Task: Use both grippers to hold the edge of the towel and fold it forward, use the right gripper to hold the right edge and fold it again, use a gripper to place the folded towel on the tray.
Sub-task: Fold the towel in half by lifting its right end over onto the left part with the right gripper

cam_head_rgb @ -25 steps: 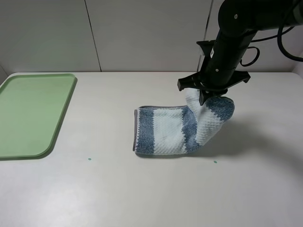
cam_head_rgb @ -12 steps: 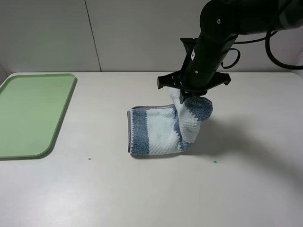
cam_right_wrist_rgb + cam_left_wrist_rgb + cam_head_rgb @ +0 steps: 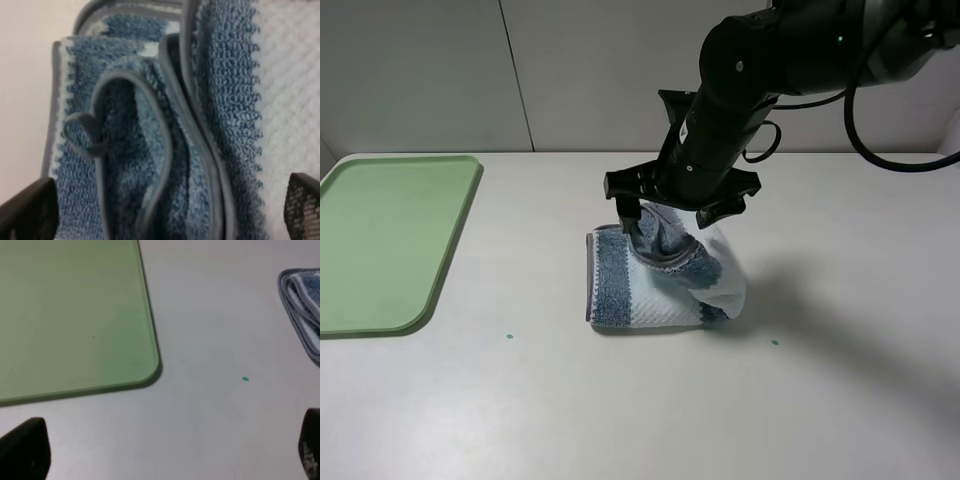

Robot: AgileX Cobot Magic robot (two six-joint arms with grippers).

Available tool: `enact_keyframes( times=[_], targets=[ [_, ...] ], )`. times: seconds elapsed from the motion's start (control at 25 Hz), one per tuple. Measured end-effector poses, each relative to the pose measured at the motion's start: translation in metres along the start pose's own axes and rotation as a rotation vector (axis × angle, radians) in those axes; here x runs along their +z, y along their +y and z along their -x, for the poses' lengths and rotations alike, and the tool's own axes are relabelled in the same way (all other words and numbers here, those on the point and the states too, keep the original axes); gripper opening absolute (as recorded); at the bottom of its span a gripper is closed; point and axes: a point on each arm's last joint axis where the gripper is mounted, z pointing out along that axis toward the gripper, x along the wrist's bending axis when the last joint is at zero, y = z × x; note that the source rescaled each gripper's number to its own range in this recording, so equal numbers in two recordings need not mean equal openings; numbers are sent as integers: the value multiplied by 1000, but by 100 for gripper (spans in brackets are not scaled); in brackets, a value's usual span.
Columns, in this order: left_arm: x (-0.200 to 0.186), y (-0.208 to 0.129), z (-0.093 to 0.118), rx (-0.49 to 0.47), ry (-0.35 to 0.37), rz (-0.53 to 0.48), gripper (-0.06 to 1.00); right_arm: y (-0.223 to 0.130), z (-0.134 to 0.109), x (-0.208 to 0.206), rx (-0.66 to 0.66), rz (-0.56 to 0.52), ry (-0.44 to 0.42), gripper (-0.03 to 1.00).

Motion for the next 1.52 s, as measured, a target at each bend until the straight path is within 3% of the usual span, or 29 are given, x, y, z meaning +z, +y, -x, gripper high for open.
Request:
enact_keyframes(
  times=[0.2,0.44,0.92,1.08,1.2,1.52],
  targets=[
    [0,0,0,0,0,0,99,1,0,-3,-10,9,-4,100],
    [0,0,0,0,0,0,99,5,8,-34,-59,61,-42,100],
    [0,0,0,0,0,0,99,10,67,-34,-129,-50,-374,100],
    [0,0,0,0,0,0,99,7,80,-22,-113,-123,-436,100],
    [0,0,0,0,0,0,99,3,80,-17,-87,-171,-430,100],
    [0,0,0,0,0,0,99,-4,51,-3,-47,-181,-249,100]
  ],
)
